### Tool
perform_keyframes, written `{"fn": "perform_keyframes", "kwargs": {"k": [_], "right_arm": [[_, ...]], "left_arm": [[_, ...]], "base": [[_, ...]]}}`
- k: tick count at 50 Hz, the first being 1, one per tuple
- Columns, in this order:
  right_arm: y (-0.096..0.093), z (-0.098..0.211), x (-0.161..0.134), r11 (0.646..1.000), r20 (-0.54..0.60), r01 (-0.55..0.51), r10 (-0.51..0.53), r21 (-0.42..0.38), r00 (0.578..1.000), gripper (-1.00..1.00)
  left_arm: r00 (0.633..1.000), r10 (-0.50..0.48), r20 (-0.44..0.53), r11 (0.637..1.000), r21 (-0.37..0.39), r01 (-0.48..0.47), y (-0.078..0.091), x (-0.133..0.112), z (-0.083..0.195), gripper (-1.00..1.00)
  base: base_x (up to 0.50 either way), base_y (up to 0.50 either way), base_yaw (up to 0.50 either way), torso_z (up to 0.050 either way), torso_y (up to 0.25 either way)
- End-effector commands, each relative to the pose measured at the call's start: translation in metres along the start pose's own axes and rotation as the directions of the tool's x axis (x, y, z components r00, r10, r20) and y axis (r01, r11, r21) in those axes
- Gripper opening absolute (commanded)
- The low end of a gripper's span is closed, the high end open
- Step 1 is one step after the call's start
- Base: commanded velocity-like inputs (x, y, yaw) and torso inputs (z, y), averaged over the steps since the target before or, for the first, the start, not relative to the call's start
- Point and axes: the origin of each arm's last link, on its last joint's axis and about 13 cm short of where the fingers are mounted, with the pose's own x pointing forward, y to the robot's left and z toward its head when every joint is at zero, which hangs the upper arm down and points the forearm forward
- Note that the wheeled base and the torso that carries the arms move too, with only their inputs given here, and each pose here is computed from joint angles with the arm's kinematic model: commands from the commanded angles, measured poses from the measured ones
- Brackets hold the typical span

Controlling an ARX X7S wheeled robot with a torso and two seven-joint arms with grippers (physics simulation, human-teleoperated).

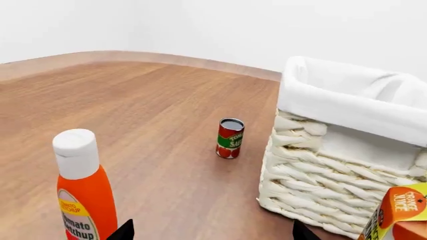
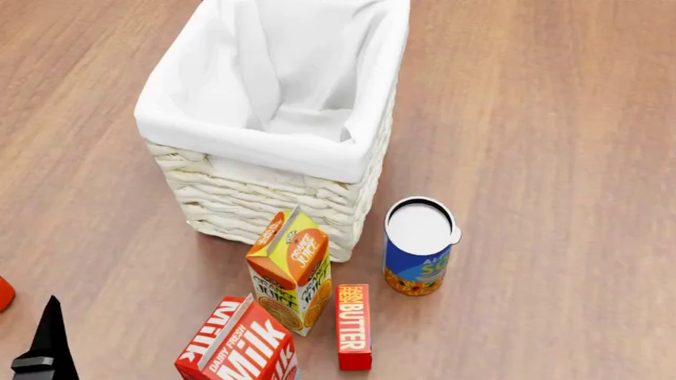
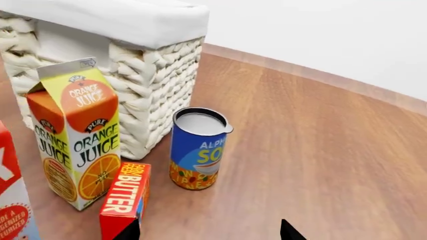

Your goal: Pick up the butter and put it in the basket.

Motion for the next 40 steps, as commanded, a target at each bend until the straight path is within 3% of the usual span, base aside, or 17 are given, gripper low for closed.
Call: {"fn": "perform_keyframes", "kwargs": {"k": [1, 11, 40], "right_arm": [[0.009, -0.007, -0.008, 0.997, 0.001, -0.078, 0.078, 0.023, 0.997, 1.0], [0.019, -0.009, 0.004, 0.99, 0.017, -0.137, 0.137, 0.028, 0.99, 1.0], [0.027, -0.005, 0.033, 0.983, 0.03, -0.177, 0.176, 0.05, 0.984, 1.0]], "left_arm": [[1.0, 0.018, 0.003, 1.0, -0.008, -0.018, 0.002, -0.005, 0.006, 1.0], [1.0, 0.027, 0.007, 1.0, -0.015, -0.026, 0.005, -0.002, 0.01, 1.0], [0.999, 0.043, 0.011, 0.999, -0.023, -0.043, 0.007, -0.001, 0.012, 1.0]], "base": [[0.0, 0.0, 0.0, 0.0, 0.0], [0.0, 0.0, 0.0, 0.0, 0.0], [0.0, 0.0, 0.0, 0.0, 0.0]]}}
